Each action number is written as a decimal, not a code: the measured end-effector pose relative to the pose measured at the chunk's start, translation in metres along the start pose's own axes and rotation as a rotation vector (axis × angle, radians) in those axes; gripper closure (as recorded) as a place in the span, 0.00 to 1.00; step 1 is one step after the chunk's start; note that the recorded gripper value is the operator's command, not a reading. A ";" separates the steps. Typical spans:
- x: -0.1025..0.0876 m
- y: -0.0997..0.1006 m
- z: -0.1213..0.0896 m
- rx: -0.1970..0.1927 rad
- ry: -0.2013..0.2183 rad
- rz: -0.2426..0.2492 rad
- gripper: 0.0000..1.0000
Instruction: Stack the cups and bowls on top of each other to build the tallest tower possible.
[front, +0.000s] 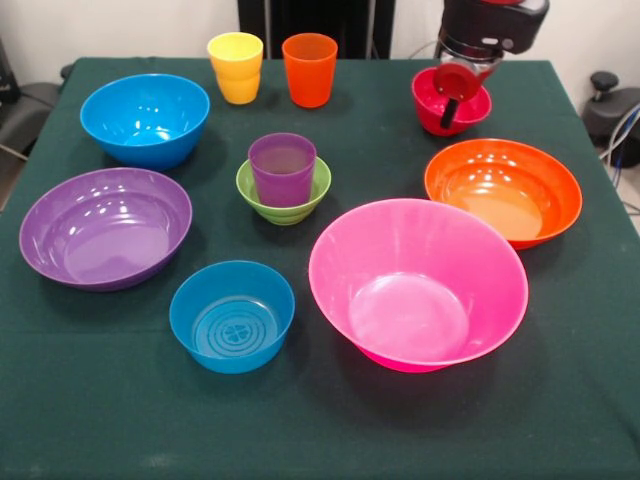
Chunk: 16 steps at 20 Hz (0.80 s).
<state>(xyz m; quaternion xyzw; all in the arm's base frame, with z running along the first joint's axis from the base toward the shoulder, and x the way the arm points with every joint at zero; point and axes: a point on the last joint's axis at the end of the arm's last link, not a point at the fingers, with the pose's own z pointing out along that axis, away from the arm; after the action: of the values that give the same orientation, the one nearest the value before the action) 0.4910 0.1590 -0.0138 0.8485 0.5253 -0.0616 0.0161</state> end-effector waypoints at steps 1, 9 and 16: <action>0.000 0.000 0.000 -0.001 -0.001 -0.001 1.00; -0.007 0.001 -0.006 -0.014 -0.023 -0.016 1.00; -0.012 0.002 -0.049 0.012 -0.031 -0.070 1.00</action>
<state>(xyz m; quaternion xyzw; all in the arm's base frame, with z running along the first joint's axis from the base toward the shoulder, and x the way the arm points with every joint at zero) 0.4915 0.1516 0.0367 0.8285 0.5542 -0.0785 0.0168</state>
